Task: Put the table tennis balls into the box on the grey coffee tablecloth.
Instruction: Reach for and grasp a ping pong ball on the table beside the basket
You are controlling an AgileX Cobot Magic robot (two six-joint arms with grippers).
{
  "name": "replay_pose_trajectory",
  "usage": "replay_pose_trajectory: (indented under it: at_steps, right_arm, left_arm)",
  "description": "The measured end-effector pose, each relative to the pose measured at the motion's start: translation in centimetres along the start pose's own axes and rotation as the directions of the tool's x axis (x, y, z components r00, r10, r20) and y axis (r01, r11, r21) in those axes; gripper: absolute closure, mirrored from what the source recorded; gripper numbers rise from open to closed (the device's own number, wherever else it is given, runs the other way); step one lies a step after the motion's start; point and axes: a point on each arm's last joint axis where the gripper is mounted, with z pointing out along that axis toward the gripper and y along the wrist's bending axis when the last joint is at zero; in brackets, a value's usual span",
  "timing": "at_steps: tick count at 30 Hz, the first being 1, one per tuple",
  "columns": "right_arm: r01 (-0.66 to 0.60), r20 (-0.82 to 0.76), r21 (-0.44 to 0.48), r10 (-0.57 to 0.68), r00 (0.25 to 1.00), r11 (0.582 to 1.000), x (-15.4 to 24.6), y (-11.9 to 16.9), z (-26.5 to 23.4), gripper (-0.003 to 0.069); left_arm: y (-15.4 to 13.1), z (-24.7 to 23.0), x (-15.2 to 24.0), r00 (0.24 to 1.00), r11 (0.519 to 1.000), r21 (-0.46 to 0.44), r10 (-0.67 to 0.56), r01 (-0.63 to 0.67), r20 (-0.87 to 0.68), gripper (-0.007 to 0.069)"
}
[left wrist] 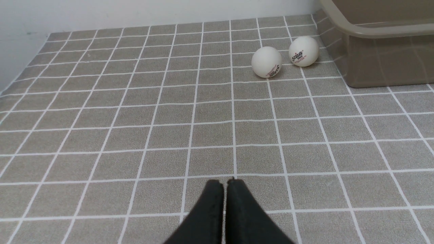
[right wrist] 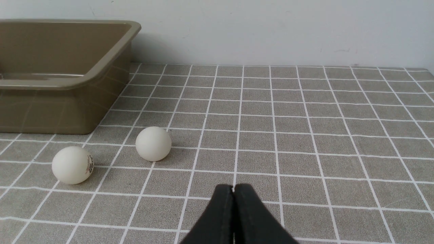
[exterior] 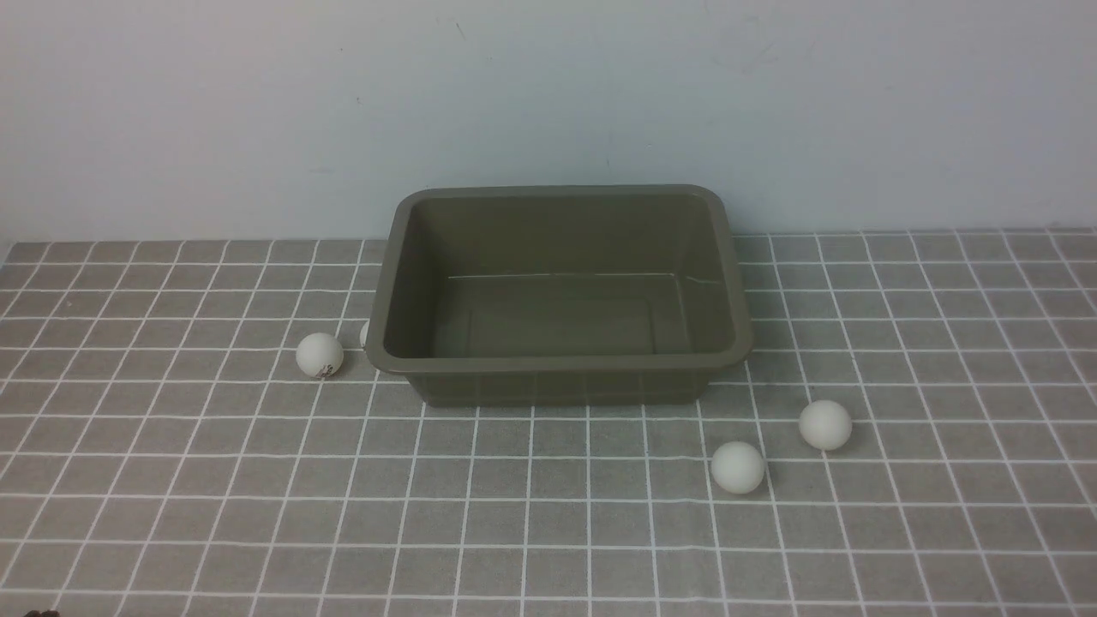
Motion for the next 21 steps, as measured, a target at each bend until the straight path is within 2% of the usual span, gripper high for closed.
replay_pose_trajectory:
  at_steps: [6, 7, 10, 11, 13, 15, 17, 18, 19, 20, 21]
  right_arm:
    - [0.0, 0.0, 0.0, 0.0, 1.0, 1.0, 0.0, 0.0, 0.0, 0.0673]
    - [0.0, 0.0, 0.0, 0.0, 1.0, 1.0, 0.0, 0.0, 0.0, 0.0673]
    - [0.0, 0.0, 0.0, 0.0, 1.0, 1.0, 0.0, 0.0, 0.0, 0.0673]
    - [0.0, 0.0, 0.0, 0.0, 1.0, 1.0, 0.0, 0.0, 0.0, 0.0673]
    - [-0.01, 0.011, -0.003, 0.01, 1.0, 1.0, -0.1, 0.0, 0.0, 0.0673]
    - [-0.066, 0.036, -0.018, 0.067, 0.997, 0.998, -0.2, 0.1, 0.1, 0.0673]
    - [-0.251, 0.106, -0.073, 0.258, 0.96, 0.965, -0.9, 0.4, 0.0, 0.0673]
    - [-0.288, 0.12, -0.087, 0.297, 0.947, 0.954, -1.1, 0.4, 0.0, 0.0673]
    - [-0.462, 0.174, -0.15, 0.483, 0.858, 0.874, -1.8, 0.4, -0.2, 0.0673]
    - [-0.471, 0.179, -0.154, 0.494, 0.851, 0.868, -1.9, 0.4, -0.2, 0.0673]
    - [-0.564, 0.216, -0.199, 0.597, 0.773, 0.801, -2.4, 0.3, -0.3, 0.0673]
  left_arm:
    - [0.0, 0.0, -0.2, 0.999, 1.0, 0.004, -0.021, 0.021, 0.027, 0.063]
    - [-0.1, 0.0, -0.4, 0.997, 0.998, 0.013, -0.061, 0.06, 0.05, 0.063]
    - [-0.3, -0.2, -1.9, 0.937, 0.958, 0.09, -0.286, 0.273, 0.201, 0.063]
    - [-0.3, -0.2, -2.0, 0.935, 0.958, 0.091, -0.286, 0.273, 0.21, 0.063]
    - [-0.1, -0.5, -2.9, 0.876, 0.929, 0.133, -0.37, 0.346, 0.31, 0.063]
    - [0.1, -0.8, -3.6, 0.833, 0.917, 0.154, -0.399, 0.369, 0.383, 0.063]
    - [0.6, -1.4, -4.8, 0.736, 0.895, 0.194, -0.441, 0.401, 0.513, 0.063]
    - [0.7, -1.7, -5.2, 0.703, 0.887, 0.208, -0.455, 0.412, 0.547, 0.063]
    - [1.0, -2.4, -6.2, 0.609, 0.862, 0.257, -0.494, 0.438, 0.62, 0.063]
    - [1.0, -2.4, -6.2, 0.609, 0.862, 0.257, -0.494, 0.438, 0.62, 0.063]
    - [1.0, -3.3, -7.7, 0.571, 0.835, 0.306, -0.539, 0.457, 0.618, 0.063]
